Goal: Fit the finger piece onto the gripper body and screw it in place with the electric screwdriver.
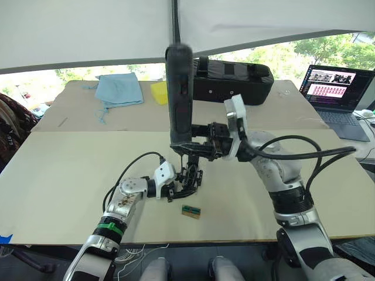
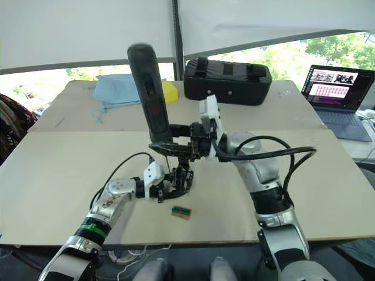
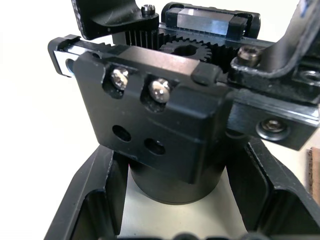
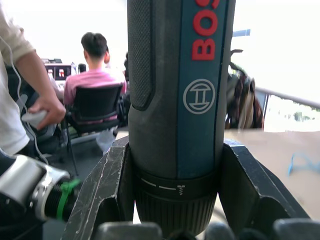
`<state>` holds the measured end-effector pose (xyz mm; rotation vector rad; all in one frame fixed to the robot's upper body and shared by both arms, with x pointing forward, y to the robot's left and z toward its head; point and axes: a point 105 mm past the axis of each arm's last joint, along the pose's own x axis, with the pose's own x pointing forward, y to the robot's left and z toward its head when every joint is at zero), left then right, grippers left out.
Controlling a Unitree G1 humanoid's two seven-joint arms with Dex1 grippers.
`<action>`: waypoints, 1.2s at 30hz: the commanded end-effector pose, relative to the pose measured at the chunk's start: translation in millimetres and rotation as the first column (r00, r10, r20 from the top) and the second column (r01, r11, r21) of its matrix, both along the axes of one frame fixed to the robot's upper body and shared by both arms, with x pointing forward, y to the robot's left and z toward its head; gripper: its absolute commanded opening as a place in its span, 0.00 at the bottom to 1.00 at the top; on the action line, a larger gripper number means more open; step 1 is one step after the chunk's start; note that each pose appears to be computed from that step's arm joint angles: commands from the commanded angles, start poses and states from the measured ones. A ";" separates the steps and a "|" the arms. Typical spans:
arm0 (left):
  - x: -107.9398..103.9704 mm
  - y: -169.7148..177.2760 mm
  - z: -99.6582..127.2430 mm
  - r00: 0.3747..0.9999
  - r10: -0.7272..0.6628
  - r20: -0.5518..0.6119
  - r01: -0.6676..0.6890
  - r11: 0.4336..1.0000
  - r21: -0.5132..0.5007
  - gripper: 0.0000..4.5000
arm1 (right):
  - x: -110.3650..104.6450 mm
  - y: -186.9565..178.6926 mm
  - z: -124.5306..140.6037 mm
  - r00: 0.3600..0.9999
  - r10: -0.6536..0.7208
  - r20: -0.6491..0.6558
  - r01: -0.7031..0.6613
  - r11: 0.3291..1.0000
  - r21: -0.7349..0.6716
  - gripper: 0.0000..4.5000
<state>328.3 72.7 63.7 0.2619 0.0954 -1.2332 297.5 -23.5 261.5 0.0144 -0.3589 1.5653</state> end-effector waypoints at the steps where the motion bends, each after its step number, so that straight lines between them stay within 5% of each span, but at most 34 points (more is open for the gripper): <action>1: 2.5 7.0 -19.8 0.997 0.061 -0.048 -0.057 0.996 0.071 0.51 | -13.2 -7.5 30.8 0.994 0.040 0.100 -0.049 0.995 0.084 0.42; 6: 2.4 7.0 -19.8 0.995 0.073 -0.072 -0.069 0.996 0.051 0.51 | -16.6 -14.0 33.1 0.992 0.059 0.109 -0.068 0.994 0.083 0.42; 11: 1.4 12.7 -17.4 0.993 0.087 -0.082 -0.085 0.996 0.033 0.99 | -24.6 -25.7 43.9 0.989 0.083 0.124 -0.098 0.988 0.116 0.42; 17: -3.7 33.6 -10.2 0.990 0.127 -0.069 -0.126 0.992 0.014 0.99 | -31.5 -44.9 54.9 0.986 0.059 0.154 -0.079 0.989 0.127 0.42; 21: -25.5 70.5 1.1 0.992 0.115 -0.051 -0.114 0.993 0.022 0.99 | -29.5 -74.5 53.7 0.987 -0.043 0.155 0.027 0.994 0.104 0.42; 31: -76.3 183.1 23.3 0.988 0.153 0.021 -0.154 0.984 0.084 0.99 | -16.9 -169.4 -13.4 0.909 -0.392 0.138 0.402 0.914 -0.056 0.42; 36: -84.0 185.7 33.3 0.990 0.132 0.051 -0.135 0.988 0.070 0.99 | -22.9 -175.1 -32.2 0.897 -0.422 0.134 0.433 0.899 -0.066 0.42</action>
